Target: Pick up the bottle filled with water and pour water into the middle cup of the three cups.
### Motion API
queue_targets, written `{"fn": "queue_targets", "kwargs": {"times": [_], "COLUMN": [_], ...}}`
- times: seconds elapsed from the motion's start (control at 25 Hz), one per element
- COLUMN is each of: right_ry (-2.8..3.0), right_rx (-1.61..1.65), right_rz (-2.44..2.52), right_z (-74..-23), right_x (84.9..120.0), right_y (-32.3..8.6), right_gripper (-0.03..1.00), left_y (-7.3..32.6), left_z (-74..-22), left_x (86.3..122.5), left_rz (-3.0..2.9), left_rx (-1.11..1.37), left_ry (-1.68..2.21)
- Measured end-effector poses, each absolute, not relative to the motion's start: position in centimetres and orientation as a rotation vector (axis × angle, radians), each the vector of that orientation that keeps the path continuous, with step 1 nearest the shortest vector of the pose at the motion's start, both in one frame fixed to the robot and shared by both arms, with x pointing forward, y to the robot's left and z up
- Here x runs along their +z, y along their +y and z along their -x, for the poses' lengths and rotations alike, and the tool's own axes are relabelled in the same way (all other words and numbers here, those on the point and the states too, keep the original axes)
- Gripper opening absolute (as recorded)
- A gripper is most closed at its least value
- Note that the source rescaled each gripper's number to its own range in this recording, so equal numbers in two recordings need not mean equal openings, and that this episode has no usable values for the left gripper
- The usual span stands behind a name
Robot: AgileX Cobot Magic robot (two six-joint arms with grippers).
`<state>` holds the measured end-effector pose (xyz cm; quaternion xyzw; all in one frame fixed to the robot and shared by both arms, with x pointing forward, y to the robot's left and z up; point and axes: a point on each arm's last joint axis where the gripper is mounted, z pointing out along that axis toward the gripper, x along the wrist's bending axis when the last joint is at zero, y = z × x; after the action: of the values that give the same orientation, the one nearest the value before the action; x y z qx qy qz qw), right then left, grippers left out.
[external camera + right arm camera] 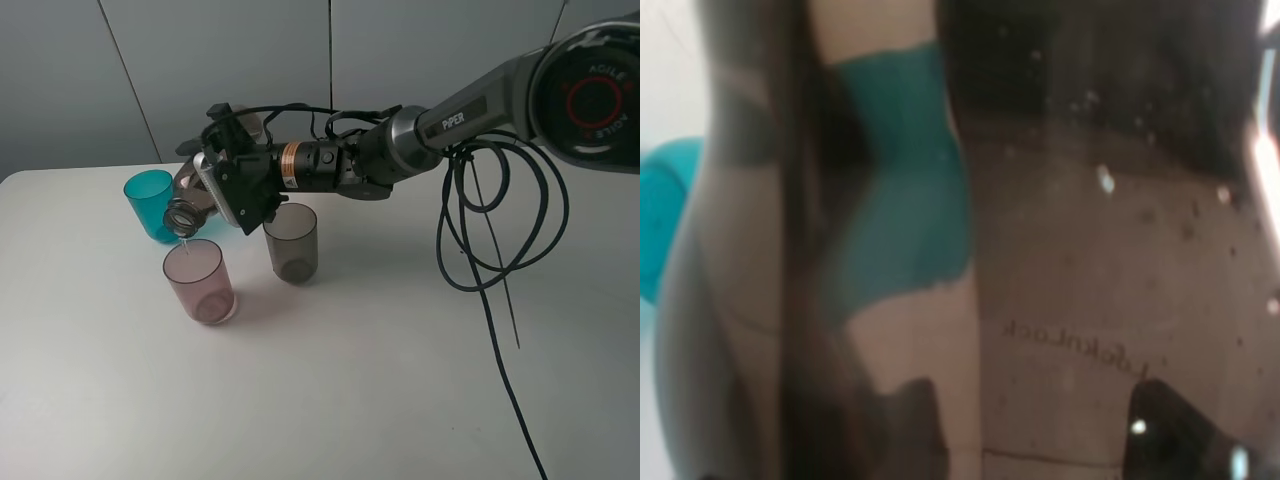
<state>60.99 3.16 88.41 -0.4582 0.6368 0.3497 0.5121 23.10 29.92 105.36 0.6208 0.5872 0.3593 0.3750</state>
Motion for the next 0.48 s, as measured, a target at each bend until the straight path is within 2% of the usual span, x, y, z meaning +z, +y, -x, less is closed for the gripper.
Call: {"fn": "queue_targets", "kwargs": {"times": [0.48], "right_ry": [1.501], "right_rx": [0.811], "right_rz": [1.128], "right_z": [-61.02], "right_x": [88.44], "right_y": [3.16], "right_gripper": [0.0], "left_y": [29.92], "left_z": [-23.1], "left_x": [105.36], "left_rz": [-1.589], "left_rx": [0.92], "left_ry": [1.503]}}
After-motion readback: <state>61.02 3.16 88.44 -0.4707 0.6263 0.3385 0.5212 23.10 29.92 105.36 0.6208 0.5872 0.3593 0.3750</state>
